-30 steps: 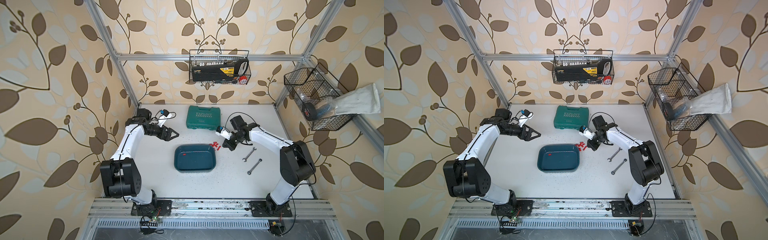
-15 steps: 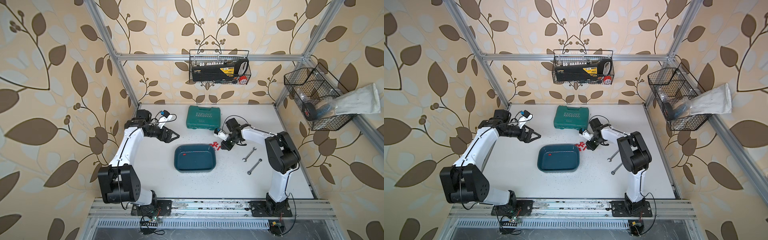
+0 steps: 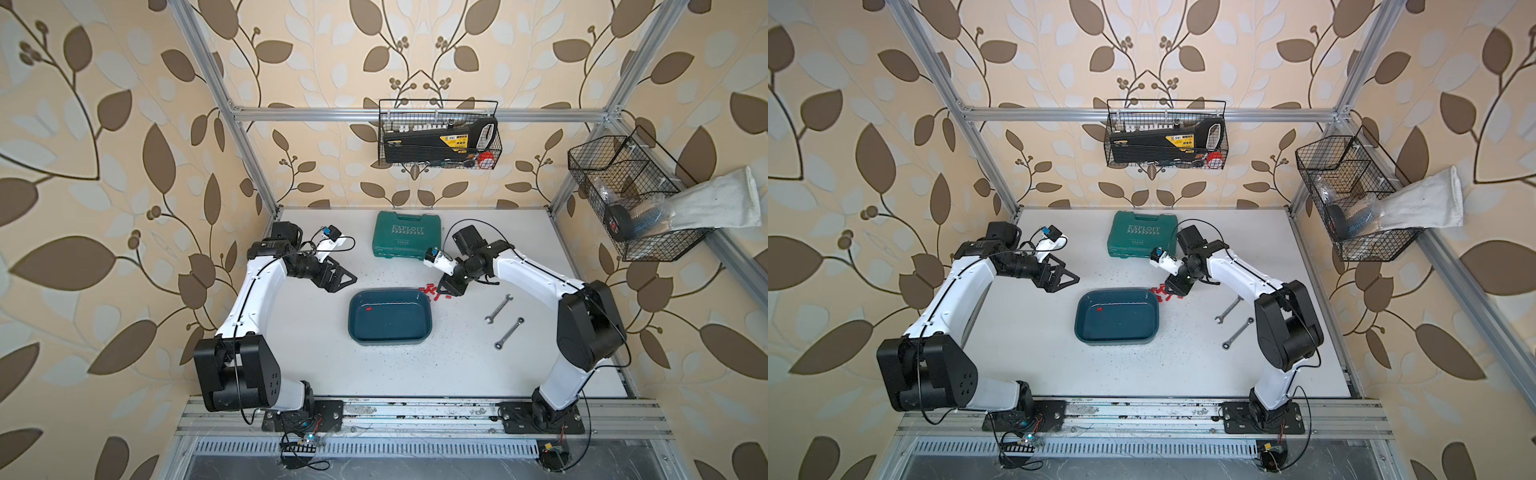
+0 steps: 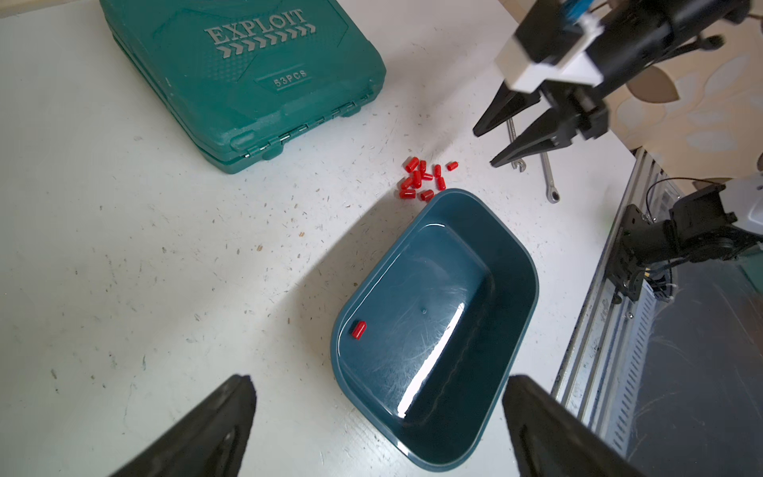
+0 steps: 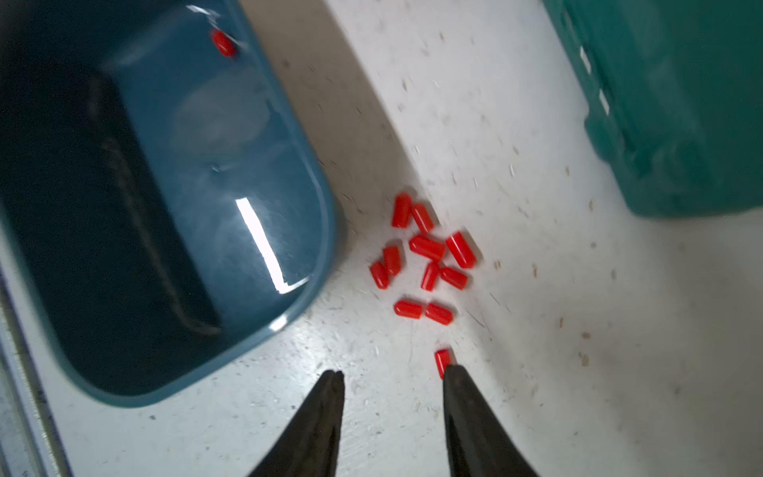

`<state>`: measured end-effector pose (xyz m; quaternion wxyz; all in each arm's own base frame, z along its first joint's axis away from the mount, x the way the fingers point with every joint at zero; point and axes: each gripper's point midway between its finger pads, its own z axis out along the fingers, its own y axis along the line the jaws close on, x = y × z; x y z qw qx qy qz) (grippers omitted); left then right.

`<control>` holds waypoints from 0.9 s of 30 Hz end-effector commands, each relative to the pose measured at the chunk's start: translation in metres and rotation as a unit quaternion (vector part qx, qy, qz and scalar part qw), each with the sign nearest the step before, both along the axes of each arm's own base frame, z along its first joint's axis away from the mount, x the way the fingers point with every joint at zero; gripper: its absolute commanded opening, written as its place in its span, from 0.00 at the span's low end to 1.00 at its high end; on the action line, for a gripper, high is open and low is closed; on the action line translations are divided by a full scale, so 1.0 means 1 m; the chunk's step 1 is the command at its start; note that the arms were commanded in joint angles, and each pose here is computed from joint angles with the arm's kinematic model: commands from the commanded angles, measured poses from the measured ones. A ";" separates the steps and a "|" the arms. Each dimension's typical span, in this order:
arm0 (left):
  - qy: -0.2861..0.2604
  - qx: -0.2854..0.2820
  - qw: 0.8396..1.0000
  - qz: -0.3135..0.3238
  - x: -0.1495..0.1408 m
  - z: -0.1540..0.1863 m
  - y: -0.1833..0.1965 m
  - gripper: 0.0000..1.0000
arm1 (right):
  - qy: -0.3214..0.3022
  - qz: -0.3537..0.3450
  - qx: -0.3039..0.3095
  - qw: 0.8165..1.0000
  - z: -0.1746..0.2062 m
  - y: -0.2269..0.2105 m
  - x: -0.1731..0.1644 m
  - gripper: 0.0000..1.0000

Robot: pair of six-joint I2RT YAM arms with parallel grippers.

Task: Take the screw protection sleeves out of the storage box
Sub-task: Place the screw protection sleeve at the center of the board, then pick up the screw protection sleeve from the storage box.

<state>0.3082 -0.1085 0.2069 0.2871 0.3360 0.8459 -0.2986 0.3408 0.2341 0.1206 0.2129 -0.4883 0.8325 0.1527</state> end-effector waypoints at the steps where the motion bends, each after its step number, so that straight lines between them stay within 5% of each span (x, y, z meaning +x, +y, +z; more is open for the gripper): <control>1: -0.005 0.021 0.999 -0.034 -0.011 -0.010 0.002 0.98 | -0.008 0.089 0.033 0.995 0.031 0.044 -0.036 0.45; 12: -0.053 0.027 0.986 -0.156 -0.033 -0.029 0.007 0.97 | -0.048 0.198 0.025 0.979 -0.009 0.156 -0.058 0.52; 27: -0.069 0.067 0.974 -0.204 -0.034 -0.035 0.022 0.98 | -0.076 0.266 -0.028 0.961 -0.078 0.211 -0.048 0.60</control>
